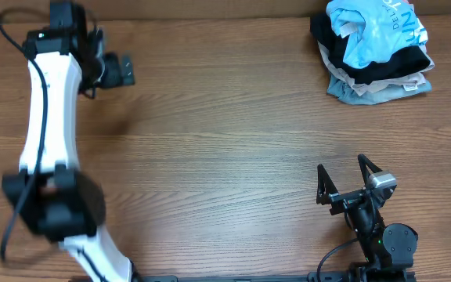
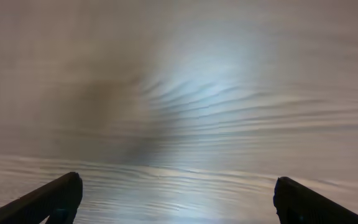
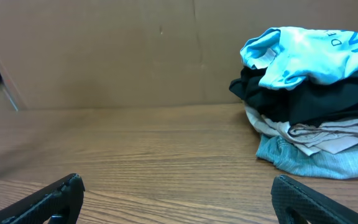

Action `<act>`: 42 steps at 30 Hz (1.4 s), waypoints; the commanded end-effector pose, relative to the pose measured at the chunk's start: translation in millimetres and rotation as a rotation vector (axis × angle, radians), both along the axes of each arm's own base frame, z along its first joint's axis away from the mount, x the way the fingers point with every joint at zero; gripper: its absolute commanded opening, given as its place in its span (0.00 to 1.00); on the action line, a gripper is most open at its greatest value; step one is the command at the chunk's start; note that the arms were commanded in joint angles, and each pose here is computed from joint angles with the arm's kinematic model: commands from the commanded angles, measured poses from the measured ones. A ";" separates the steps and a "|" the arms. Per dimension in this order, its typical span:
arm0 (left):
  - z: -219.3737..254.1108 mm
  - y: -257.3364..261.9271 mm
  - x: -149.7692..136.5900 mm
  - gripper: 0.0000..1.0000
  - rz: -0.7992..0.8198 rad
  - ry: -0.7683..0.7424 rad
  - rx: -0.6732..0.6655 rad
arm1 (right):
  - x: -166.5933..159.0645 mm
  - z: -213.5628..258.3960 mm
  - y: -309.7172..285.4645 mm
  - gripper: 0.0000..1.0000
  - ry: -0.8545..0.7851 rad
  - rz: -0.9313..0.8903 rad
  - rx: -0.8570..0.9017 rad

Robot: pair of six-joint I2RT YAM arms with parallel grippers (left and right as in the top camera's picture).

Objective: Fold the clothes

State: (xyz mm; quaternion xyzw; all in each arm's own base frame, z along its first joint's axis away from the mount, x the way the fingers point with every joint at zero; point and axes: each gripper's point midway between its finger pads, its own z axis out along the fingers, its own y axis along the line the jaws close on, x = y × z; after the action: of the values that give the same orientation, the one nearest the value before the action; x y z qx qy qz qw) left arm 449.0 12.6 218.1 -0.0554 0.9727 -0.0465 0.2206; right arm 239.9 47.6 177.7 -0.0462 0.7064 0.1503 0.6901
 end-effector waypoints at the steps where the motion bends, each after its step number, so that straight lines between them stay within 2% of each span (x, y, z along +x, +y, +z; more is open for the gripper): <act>1: 88.9 -47.5 -31.2 1.00 -0.119 -0.213 0.002 | 0.1 -1.4 -0.3 1.00 -0.004 -0.001 0.004; 6: 160.5 -78.5 -90.1 1.00 -0.219 -0.393 0.062 | 0.1 -1.4 -0.3 1.00 -0.004 -0.001 0.004; 13: 237.1 -72.3 -180.1 1.00 -0.240 -0.644 -0.019 | 0.1 -1.4 -0.3 1.00 -0.004 -0.001 0.004; 16: 257.1 -58.8 -210.9 1.00 -0.208 -0.784 -0.006 | 0.1 -1.4 -0.3 1.00 -0.004 -0.001 0.004; 19: 255.4 -43.5 -230.7 1.00 -0.164 -0.901 0.039 | 0.1 -1.4 -0.3 1.00 -0.004 -0.001 0.004; 25: 203.7 -29.0 -241.7 1.00 -0.103 -1.064 0.088 | 0.1 -1.4 -0.3 1.00 -0.004 -0.001 0.004; 36: 84.5 -31.0 -218.4 1.00 -0.108 -1.335 0.101 | 0.1 -1.4 -0.3 1.00 -0.004 -0.001 0.004; 42: 46.6 -30.8 -218.2 1.00 -0.104 -1.370 0.102 | 0.1 -1.4 -0.3 1.00 -0.004 -0.001 0.004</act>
State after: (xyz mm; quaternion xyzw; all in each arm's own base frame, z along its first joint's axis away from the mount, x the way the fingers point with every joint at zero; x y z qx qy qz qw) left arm 233.6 -17.9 271.8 0.0381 0.6262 -0.0405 0.7777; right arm 239.9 47.6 177.7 -0.0464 0.7064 0.1502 0.6901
